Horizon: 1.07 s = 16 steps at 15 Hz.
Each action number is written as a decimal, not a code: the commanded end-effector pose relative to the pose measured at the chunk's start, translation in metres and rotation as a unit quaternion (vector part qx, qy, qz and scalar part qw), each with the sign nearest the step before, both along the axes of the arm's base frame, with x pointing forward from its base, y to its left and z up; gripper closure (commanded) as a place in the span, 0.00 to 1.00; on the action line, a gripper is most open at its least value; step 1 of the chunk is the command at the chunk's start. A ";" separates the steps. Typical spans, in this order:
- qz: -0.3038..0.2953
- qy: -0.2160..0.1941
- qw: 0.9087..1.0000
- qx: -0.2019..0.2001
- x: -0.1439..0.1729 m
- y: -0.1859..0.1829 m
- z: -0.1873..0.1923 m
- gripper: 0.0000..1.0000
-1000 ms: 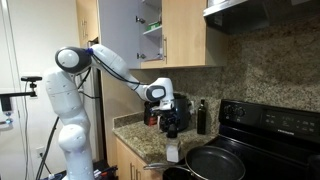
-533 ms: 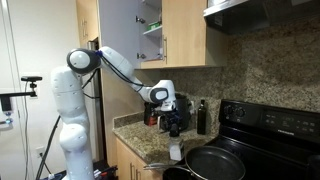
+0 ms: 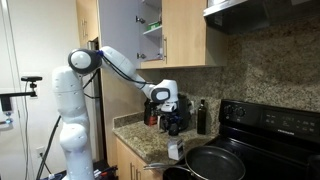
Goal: Move the container from the right to the left then back to the right
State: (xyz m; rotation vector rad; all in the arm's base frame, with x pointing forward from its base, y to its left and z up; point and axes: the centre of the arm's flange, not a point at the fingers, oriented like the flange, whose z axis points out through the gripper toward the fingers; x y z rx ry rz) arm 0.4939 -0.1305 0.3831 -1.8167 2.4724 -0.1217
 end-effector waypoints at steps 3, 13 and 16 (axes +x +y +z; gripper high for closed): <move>-0.026 0.009 0.999 0.045 -0.007 -0.007 -0.011 0.26; -0.017 -0.064 0.995 -0.080 -0.064 0.049 0.099 0.00; -0.003 -0.071 0.994 -0.077 -0.049 0.050 0.103 0.00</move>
